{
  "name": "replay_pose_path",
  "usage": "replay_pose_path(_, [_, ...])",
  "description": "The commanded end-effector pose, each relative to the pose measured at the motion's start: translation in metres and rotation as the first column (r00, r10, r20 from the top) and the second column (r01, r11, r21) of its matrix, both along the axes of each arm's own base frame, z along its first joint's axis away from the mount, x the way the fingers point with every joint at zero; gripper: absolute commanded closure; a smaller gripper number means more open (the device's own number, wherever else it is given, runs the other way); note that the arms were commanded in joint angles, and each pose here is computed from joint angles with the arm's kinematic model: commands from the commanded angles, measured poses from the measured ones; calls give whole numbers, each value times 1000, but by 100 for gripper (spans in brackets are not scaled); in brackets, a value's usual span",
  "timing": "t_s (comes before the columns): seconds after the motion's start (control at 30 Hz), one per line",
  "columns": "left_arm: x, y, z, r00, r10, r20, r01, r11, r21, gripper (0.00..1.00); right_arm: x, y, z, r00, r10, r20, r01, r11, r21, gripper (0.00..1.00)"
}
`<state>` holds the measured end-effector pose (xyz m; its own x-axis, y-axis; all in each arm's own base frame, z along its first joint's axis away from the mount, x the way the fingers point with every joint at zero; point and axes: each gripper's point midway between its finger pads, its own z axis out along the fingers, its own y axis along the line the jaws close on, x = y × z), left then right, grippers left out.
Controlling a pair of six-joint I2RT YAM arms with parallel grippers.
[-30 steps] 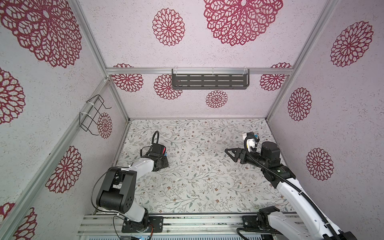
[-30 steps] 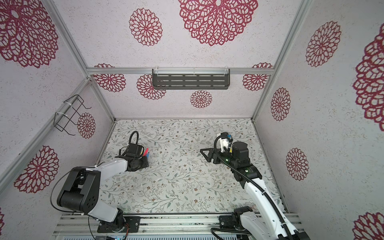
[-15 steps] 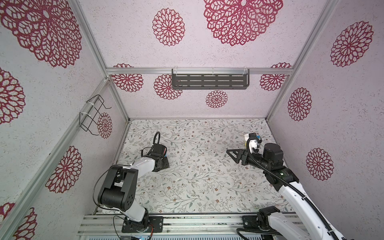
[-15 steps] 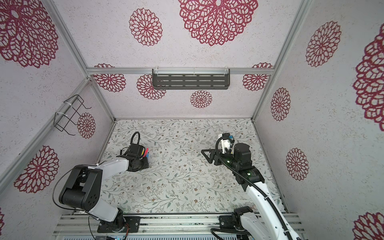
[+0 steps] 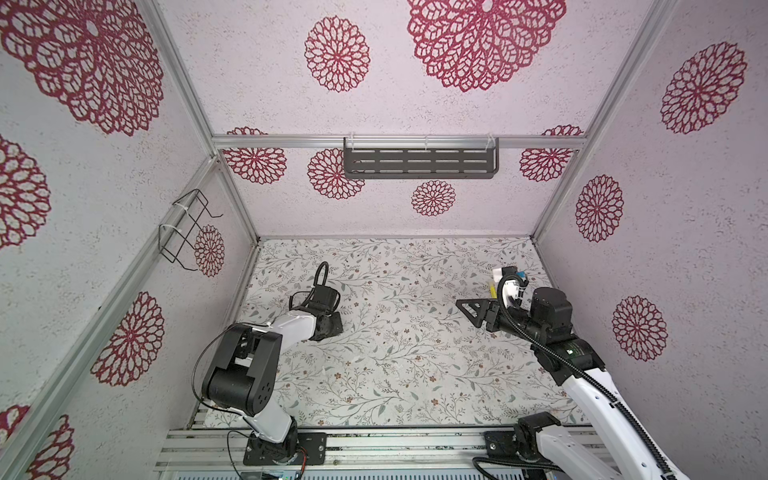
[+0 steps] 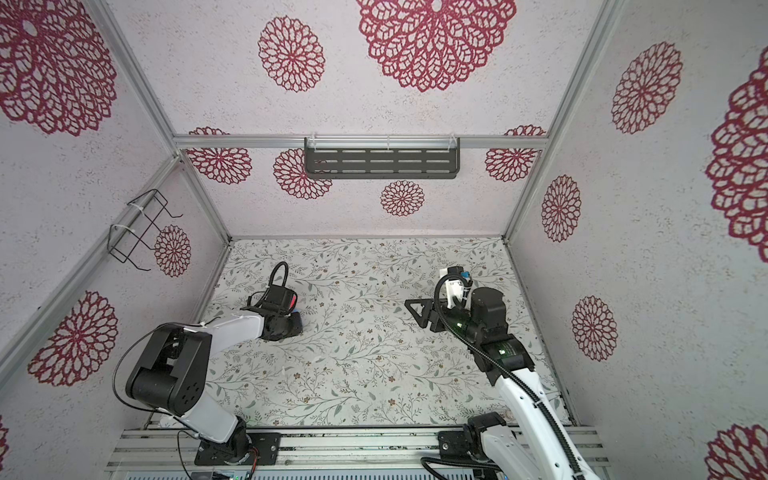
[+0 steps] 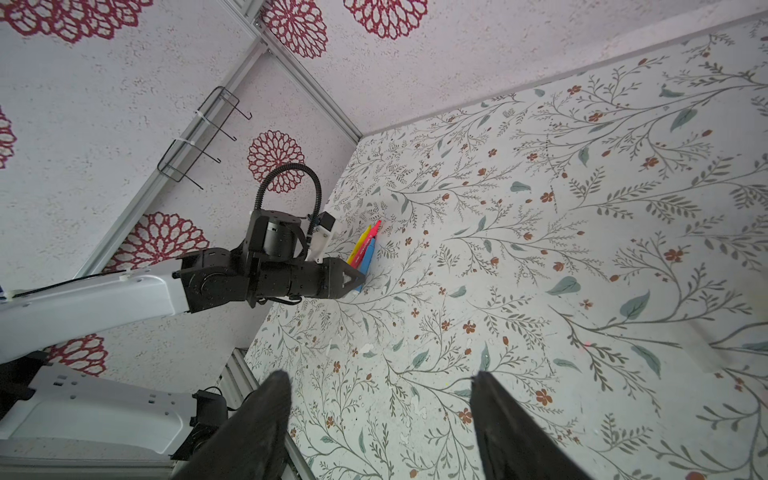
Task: Insert the pens into the pen caps
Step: 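Lower the left gripper and grasp the blue highlighter, then lift the blue highlighter with the left gripper while the right gripper waits nearby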
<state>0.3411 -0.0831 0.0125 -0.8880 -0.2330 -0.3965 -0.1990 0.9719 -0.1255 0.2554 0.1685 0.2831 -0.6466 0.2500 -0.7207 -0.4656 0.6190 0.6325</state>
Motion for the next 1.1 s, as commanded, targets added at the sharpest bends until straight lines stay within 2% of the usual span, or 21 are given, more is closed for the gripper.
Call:
replay_pose_path(0.0, [-7,-12,-8,998,-48,-42,48,999,-4,82,-2,-2,23,998,-11,60,11,1000,11,28])
replay_pose_path(0.27, [-17,-44,-1,989,-149,-17,148,987,-65,83,-3,-5,25,998,-29,63,29,1000,0,28])
replay_pose_path(0.6, [-51,-95,4,958,-286,-23,282,954,-107,83,-3,-5,23,998,-31,59,30,1000,5,28])
replay_pose_path(0.87, [-80,-124,-1,930,-363,-58,360,931,-61,82,-4,-6,22,998,-37,58,36,999,12,28])
replay_pose_path(1.07, [-88,-127,-8,921,-379,-91,380,925,-2,78,-5,-8,22,997,-53,58,52,999,12,26])
